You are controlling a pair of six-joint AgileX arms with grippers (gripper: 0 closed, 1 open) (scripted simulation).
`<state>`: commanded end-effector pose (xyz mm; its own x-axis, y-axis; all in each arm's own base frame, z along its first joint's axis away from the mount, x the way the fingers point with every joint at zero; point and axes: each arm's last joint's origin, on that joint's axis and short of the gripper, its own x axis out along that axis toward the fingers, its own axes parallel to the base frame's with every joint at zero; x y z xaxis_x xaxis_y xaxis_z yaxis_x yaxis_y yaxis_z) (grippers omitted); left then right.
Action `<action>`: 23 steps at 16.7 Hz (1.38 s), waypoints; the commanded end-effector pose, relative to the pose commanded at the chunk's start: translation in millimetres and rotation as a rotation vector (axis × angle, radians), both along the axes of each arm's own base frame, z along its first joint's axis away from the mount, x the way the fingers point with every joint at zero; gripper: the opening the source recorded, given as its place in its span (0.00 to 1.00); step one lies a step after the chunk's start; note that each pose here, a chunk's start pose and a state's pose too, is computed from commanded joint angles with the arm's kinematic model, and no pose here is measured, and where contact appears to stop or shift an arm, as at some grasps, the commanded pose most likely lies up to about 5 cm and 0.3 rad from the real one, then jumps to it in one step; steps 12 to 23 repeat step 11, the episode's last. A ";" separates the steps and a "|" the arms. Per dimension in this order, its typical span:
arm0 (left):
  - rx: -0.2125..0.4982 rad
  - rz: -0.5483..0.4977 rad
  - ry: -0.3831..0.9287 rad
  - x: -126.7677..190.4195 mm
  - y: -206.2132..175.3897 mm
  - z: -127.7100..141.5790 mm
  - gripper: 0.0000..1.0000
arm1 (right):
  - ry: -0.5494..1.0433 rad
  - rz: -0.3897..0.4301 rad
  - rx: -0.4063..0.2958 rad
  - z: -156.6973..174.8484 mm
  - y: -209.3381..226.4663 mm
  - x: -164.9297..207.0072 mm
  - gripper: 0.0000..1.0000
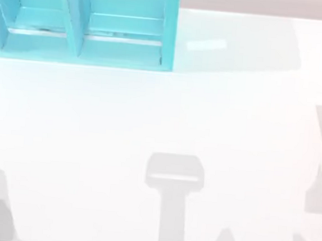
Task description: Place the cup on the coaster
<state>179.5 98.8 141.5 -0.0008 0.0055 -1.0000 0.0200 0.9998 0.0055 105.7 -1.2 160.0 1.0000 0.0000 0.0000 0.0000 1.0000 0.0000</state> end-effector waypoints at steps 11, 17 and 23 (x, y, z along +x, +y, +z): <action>0.000 0.000 0.000 0.0 0.0 0.0 1.00 | 0.000 0.000 0.000 0.0 0.0 0.0 1.00; 0.000 0.000 0.000 0.0 0.0 0.0 1.00 | 0.000 0.000 0.000 0.0 0.0 0.0 1.00; 0.000 0.000 0.000 0.0 0.0 0.0 1.00 | 0.000 0.000 0.000 0.0 0.0 0.0 1.00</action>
